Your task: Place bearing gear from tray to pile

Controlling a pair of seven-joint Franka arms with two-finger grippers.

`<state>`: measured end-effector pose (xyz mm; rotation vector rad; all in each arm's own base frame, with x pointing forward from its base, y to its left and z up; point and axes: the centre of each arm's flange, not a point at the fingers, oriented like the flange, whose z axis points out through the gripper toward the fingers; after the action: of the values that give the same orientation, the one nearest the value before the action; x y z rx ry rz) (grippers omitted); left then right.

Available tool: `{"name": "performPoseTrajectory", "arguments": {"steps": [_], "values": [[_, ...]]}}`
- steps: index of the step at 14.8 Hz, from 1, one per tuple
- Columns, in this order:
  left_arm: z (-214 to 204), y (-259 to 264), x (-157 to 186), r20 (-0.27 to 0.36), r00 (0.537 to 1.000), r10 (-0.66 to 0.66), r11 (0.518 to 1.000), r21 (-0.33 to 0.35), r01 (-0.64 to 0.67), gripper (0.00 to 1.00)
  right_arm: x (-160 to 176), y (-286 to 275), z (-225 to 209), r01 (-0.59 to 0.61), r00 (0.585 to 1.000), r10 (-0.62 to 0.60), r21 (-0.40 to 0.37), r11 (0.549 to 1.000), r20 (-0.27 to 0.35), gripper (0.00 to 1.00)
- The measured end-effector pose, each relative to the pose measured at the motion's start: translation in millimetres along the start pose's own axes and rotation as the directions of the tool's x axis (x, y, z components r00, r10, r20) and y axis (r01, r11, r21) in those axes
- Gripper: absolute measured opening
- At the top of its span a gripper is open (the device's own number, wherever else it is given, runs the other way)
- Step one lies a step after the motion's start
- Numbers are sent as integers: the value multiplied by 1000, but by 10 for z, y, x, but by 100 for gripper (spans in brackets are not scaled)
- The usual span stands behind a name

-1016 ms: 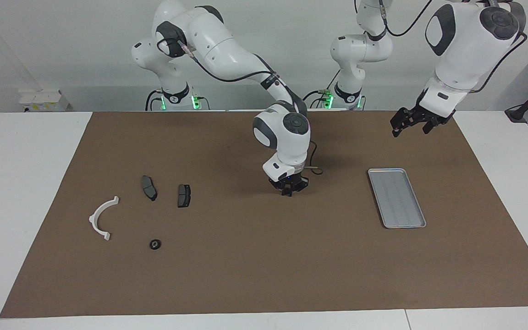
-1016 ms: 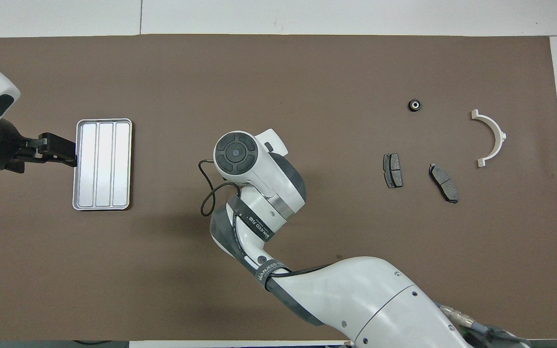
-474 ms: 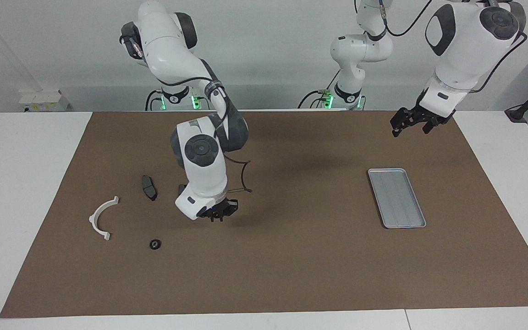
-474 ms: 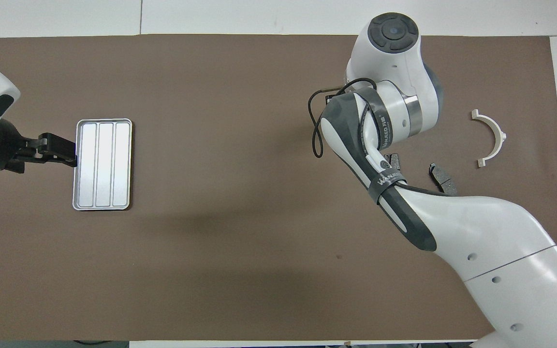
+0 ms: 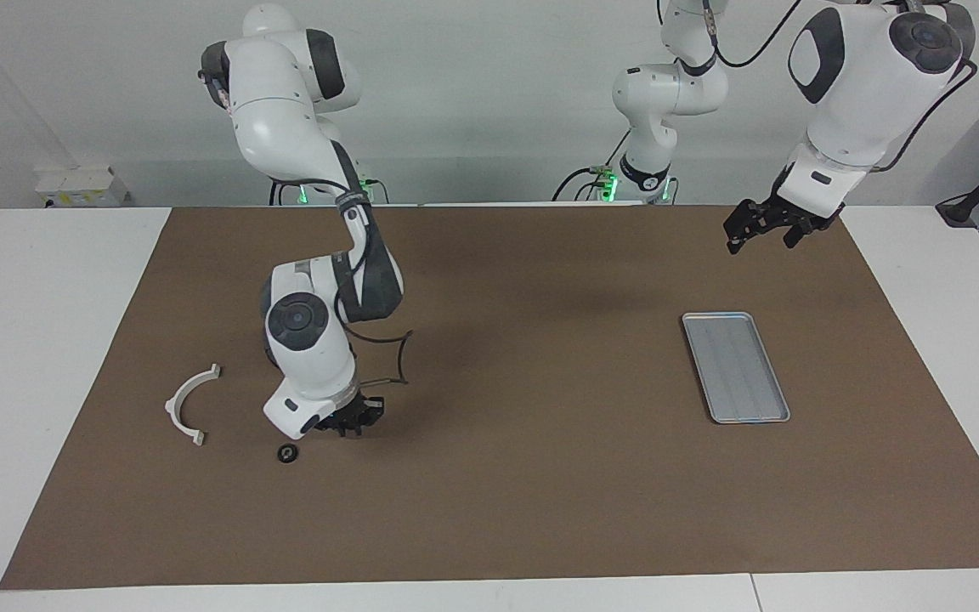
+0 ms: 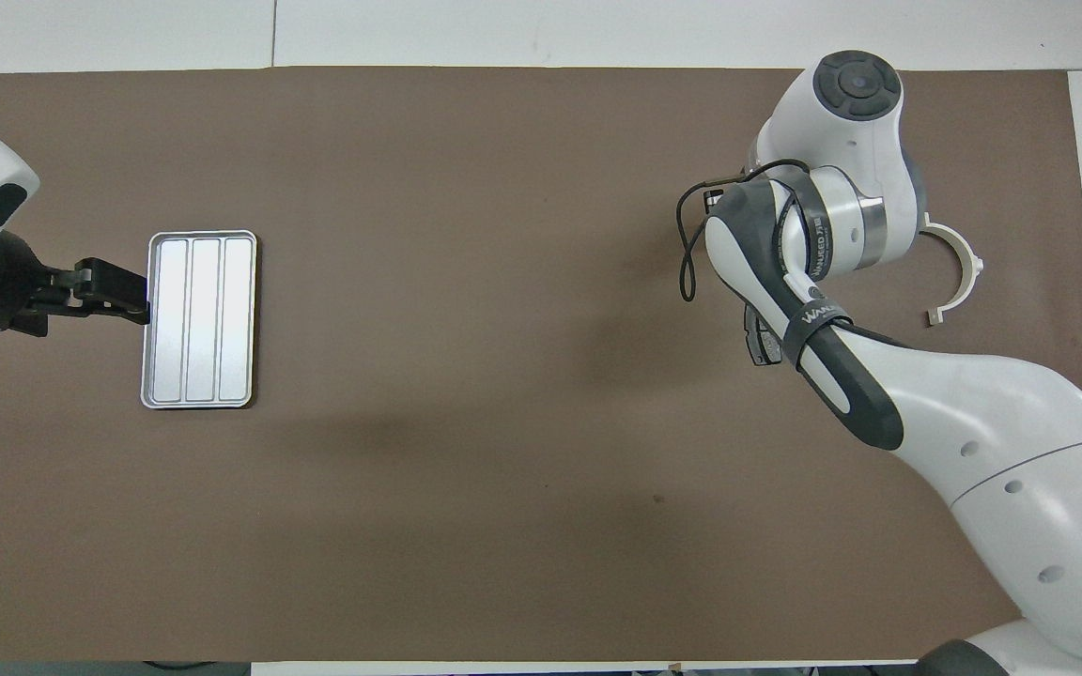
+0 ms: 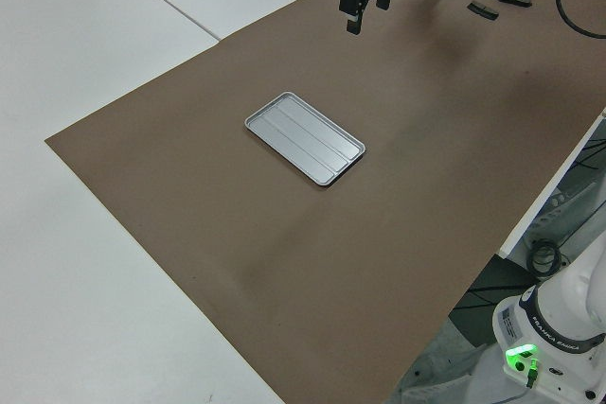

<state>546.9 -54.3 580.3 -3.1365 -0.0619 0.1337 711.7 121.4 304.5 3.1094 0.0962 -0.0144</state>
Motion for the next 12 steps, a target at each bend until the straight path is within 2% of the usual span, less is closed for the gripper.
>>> {"name": "performPoseTrajectory", "arguments": {"steps": [8,9,12], "values": [[0,0,0,0,1000,0,1000,0,0,100,-53,74,163,-6,1000,7,8,1000,-8,23],[0,0,0,0,1000,0,1000,0,0,100,-54,78,168,-7,1000,7,8,1000,-7,29],[0,0,0,0,1000,0,1000,0,0,100,-57,62,155,-5,1000,5,10,1000,-9,60]]}}
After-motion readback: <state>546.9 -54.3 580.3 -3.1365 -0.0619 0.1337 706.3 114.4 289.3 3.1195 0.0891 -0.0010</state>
